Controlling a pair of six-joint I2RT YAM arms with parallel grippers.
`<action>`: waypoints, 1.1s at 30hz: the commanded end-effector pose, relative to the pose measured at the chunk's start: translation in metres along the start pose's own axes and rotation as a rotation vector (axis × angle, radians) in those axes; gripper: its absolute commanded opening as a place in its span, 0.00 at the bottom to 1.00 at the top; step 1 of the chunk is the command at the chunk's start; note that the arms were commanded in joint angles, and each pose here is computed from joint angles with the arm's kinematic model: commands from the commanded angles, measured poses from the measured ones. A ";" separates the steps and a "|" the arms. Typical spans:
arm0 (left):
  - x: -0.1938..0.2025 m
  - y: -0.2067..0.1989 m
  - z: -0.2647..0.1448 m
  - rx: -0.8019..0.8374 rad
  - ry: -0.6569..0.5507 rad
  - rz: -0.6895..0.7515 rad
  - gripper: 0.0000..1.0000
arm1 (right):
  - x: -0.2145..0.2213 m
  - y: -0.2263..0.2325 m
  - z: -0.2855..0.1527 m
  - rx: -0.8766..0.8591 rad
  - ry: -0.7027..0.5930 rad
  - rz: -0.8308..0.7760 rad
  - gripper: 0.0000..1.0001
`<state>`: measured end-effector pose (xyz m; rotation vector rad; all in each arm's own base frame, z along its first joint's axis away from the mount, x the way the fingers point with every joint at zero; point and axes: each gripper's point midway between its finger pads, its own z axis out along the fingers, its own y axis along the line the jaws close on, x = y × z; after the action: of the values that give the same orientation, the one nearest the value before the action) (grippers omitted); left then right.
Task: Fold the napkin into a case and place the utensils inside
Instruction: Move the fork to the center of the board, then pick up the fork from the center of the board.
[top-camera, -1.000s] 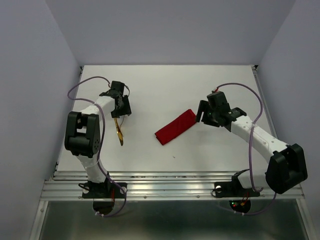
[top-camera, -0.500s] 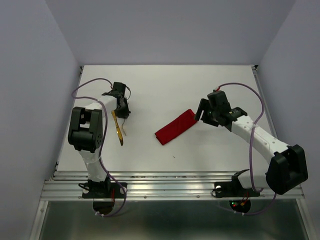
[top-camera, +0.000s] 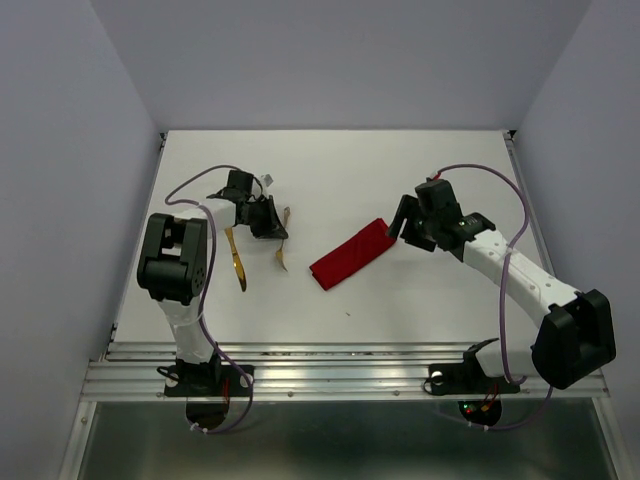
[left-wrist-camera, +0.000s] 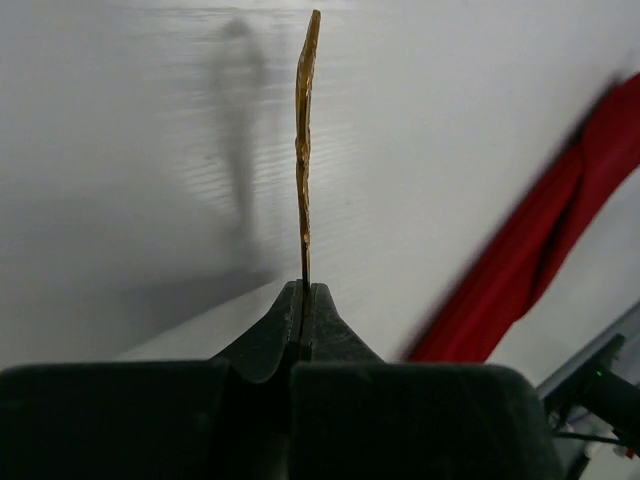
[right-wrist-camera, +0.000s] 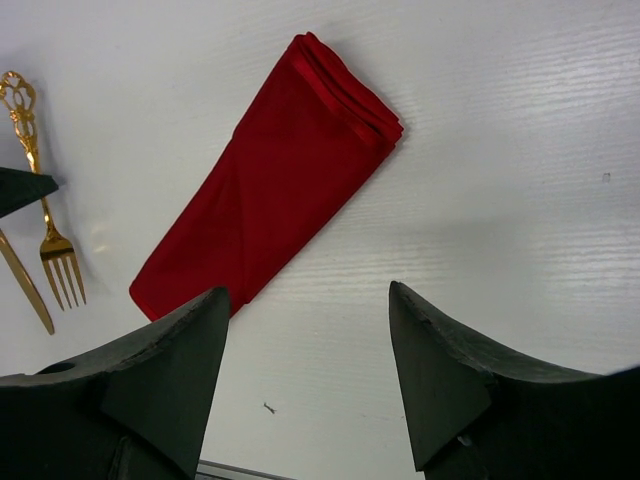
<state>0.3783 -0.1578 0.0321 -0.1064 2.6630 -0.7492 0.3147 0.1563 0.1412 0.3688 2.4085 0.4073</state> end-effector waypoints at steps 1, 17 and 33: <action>-0.001 -0.070 -0.021 0.346 -0.009 0.081 0.00 | -0.018 0.018 -0.010 -0.062 -0.059 0.024 0.70; 0.001 -0.018 -0.001 0.092 0.007 0.019 0.74 | -0.012 0.011 -0.019 -0.065 -0.076 0.026 0.69; -0.003 -0.034 -0.047 -0.242 -0.126 0.281 0.67 | -0.009 0.011 -0.011 -0.056 -0.052 0.026 0.69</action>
<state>0.3718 -0.1595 0.0914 0.0549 2.5278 -0.4452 0.3086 0.1550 0.1502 0.3853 2.3752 0.4415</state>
